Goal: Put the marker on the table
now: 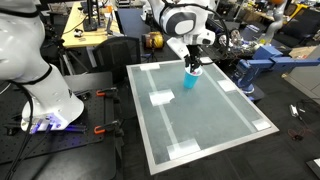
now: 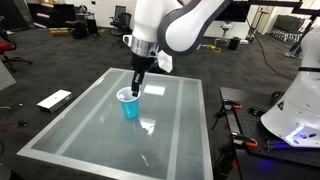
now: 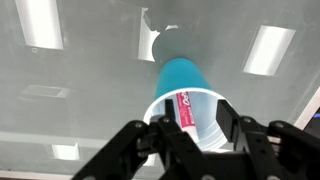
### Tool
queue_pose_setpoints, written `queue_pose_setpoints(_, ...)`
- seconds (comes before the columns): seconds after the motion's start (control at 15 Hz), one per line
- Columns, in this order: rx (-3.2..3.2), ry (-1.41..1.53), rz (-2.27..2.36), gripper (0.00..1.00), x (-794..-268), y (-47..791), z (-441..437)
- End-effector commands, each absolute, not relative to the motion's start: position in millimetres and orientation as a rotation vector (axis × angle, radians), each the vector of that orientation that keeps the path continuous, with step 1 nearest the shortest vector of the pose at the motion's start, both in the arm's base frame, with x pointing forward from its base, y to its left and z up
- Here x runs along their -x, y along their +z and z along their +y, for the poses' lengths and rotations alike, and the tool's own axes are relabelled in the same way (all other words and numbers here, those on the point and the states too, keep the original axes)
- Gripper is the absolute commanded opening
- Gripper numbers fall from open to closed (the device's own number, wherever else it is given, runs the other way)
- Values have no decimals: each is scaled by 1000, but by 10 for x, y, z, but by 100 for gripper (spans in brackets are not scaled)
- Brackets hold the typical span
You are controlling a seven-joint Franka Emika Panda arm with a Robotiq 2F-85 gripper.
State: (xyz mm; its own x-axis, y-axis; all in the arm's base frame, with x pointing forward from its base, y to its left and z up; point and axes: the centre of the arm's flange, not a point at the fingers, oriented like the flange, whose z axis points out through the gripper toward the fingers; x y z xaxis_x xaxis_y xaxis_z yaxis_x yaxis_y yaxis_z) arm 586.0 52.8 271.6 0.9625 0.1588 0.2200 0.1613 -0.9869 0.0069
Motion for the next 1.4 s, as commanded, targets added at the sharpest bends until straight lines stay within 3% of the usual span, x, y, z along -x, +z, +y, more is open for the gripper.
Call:
queue_pose_setpoints(0.0, 3097, -382, -233, 47, -6017, 2638, 550)
queue_pose_setpoints(1.33, 3042, -497, -201, 42, -6203, 2392, 502)
